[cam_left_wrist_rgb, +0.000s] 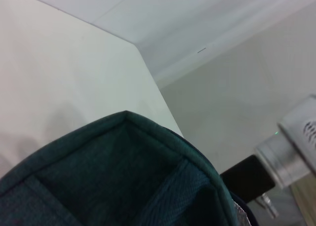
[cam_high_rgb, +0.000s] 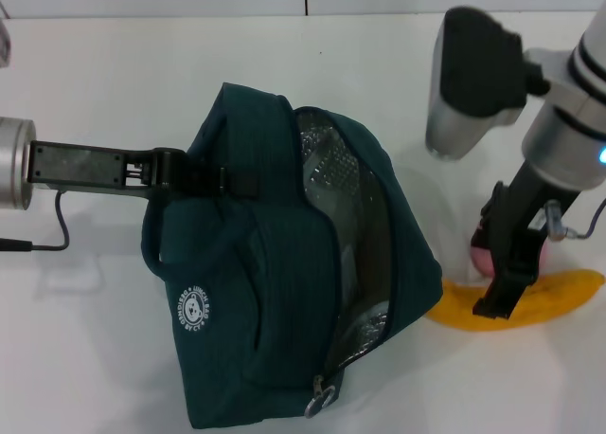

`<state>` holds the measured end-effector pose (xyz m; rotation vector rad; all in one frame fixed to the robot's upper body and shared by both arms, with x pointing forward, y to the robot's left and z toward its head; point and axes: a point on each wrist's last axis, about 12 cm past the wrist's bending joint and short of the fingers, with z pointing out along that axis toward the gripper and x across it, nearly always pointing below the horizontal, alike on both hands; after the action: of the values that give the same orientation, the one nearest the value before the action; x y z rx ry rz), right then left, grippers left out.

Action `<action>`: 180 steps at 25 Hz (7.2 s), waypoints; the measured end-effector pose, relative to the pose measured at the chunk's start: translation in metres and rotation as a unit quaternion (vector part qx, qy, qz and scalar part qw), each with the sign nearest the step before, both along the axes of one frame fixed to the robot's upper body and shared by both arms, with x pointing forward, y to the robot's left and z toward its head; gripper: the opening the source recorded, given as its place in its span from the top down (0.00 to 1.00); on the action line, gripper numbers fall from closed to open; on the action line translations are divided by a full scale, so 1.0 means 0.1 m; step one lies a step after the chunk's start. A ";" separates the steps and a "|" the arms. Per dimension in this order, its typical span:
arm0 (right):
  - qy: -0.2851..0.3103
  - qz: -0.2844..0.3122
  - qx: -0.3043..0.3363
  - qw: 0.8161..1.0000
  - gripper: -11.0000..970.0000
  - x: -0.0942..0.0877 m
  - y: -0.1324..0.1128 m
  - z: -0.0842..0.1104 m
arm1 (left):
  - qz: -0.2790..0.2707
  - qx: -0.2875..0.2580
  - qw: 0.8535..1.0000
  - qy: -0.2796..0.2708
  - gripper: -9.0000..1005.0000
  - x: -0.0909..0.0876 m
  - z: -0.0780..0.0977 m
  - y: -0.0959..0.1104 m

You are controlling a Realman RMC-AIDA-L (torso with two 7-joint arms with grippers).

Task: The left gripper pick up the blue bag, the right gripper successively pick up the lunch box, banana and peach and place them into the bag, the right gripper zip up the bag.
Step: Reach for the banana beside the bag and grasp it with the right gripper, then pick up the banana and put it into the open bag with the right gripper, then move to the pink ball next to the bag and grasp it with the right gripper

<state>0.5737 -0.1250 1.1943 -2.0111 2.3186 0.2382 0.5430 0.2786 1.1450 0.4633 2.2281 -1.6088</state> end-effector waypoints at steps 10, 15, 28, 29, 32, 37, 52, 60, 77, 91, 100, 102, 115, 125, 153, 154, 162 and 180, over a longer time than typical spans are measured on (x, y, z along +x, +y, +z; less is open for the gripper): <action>0.001 0.012 -0.028 1.000 0.10 -0.06 0.09 -0.18 | 0.000 -0.001 1.000 -0.003 0.95 0.02 0.01 -0.01; 0.003 0.012 -0.029 1.000 0.10 -0.06 0.09 -0.20 | 0.000 -0.001 1.000 -0.003 0.95 0.02 0.01 -0.01; 0.002 0.019 -0.037 0.999 0.22 -0.09 0.15 -0.33 | 0.000 -0.002 1.000 -0.004 0.95 0.02 0.02 -0.02; 0.002 0.018 -0.038 0.999 0.23 -0.09 0.15 -0.33 | 0.000 -0.002 1.000 -0.004 0.95 0.02 0.02 -0.02; 0.003 0.013 -0.039 0.999 0.25 -0.08 0.14 -0.35 | 0.000 -0.002 1.000 -0.004 0.95 0.03 0.02 -0.02; 0.004 0.014 -0.042 0.999 0.28 -0.09 0.14 -0.37 | 0.000 -0.002 1.000 -0.005 0.95 0.03 0.02 -0.02; 0.034 0.022 -0.059 0.997 0.54 -0.16 0.11 -0.32 | 0.001 -0.008 1.000 -0.006 0.95 0.02 0.03 -0.02; 0.090 -0.022 -0.050 0.994 0.56 -0.21 -0.19 -0.04 | 0.003 -0.006 1.000 -0.003 0.95 0.00 0.02 0.02; 0.039 -0.185 0.224 0.956 0.53 0.17 -1.23 0.75 | 0.001 -0.007 1.000 -0.005 0.95 0.03 0.04 -0.01; 0.052 -0.019 0.569 0.821 0.51 -0.05 -0.94 1.02 | 0.002 -0.012 1.000 -0.008 0.95 0.04 0.06 -0.01; 0.087 0.005 0.641 0.762 0.49 -0.06 -0.91 0.37 | 0.003 -0.012 1.000 -0.008 0.95 0.04 0.07 0.00; 0.090 0.008 0.639 0.764 0.49 -0.07 -0.88 0.24 | 0.003 -0.012 1.000 -0.008 0.95 0.04 0.07 0.00; 0.076 0.025 0.622 0.779 0.47 -0.23 -0.81 -0.26 | 0.006 -0.011 1.000 -0.010 0.95 0.04 0.06 0.02; 0.055 -0.005 0.619 0.783 0.45 -0.19 -0.81 -0.36 | 0.008 -0.011 1.000 -0.007 0.95 0.03 0.06 0.02; -0.007 -0.040 0.570 0.820 0.28 0.01 -0.73 -0.40 | 0.017 -0.020 1.000 -0.008 0.95 0.03 0.08 0.06; -0.006 -0.036 0.564 0.825 0.28 0.01 -0.70 -0.40 | 0.017 -0.020 1.000 -0.008 0.95 0.03 0.08 0.06; -0.017 -0.033 0.557 0.830 0.26 0.02 -0.68 -0.34 | 0.020 -0.020 1.000 -0.008 0.95 0.01 0.06 0.08; -0.080 -0.088 0.594 0.796 0.10 0.03 -1.16 -0.16 | 0.022 -0.020 1.000 -0.005 0.95 0.01 0.06 0.09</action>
<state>0.5767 -0.2413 1.1783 -1.0747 1.4838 1.1072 0.5438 0.2881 1.1506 0.4065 2.1790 -1.6227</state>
